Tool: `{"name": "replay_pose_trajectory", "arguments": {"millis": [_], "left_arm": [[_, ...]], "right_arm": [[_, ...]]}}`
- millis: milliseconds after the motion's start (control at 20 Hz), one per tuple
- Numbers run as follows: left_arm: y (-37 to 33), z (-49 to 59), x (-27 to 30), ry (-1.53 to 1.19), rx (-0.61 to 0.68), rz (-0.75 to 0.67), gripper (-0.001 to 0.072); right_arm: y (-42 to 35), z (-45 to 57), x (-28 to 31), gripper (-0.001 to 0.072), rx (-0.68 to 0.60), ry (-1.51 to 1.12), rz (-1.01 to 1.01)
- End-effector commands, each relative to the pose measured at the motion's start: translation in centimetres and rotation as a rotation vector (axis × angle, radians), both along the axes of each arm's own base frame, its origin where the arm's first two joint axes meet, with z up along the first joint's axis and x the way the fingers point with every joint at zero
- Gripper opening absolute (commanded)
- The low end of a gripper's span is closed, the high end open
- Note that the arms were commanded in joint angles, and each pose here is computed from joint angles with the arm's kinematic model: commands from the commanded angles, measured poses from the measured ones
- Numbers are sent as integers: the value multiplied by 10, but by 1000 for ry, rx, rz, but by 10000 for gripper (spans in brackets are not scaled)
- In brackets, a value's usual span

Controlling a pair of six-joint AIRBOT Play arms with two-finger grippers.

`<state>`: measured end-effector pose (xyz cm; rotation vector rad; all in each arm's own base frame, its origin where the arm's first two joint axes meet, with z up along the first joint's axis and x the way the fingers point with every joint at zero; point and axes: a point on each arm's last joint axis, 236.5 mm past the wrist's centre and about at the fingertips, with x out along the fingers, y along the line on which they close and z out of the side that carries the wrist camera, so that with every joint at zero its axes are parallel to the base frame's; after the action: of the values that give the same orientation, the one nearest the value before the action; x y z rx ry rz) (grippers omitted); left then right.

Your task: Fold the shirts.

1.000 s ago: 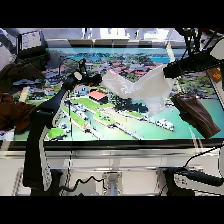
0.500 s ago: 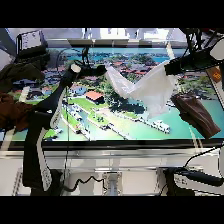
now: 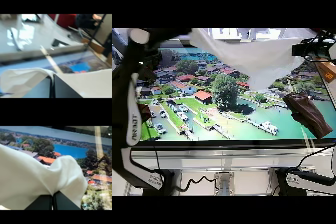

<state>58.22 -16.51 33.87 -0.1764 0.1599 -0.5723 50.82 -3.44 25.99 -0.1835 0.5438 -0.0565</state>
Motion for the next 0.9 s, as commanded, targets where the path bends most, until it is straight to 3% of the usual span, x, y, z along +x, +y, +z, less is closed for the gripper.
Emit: {"name": "replay_pose_trajectory", "arguments": {"millis": [0,250,450,550,700,850], "left_arm": [[64,69,-59,-73,160,190,20],[72,71,-165,78,351,142,20],[52,52,-249,257,366,-8,20],[33,37,-287,374,343,-124,20],[30,13,-304,500,349,-177,20],[40,-31,-289,625,376,-152,20]], "right_arm": [[-27,4,-4,30,63,-17,-88],[17,-4,-65,29,-38,180,138],[32,26,-151,29,-149,249,252],[47,50,-186,28,-118,191,291],[67,62,-218,28,-44,168,341],[67,42,-210,28,-17,212,328]]}}
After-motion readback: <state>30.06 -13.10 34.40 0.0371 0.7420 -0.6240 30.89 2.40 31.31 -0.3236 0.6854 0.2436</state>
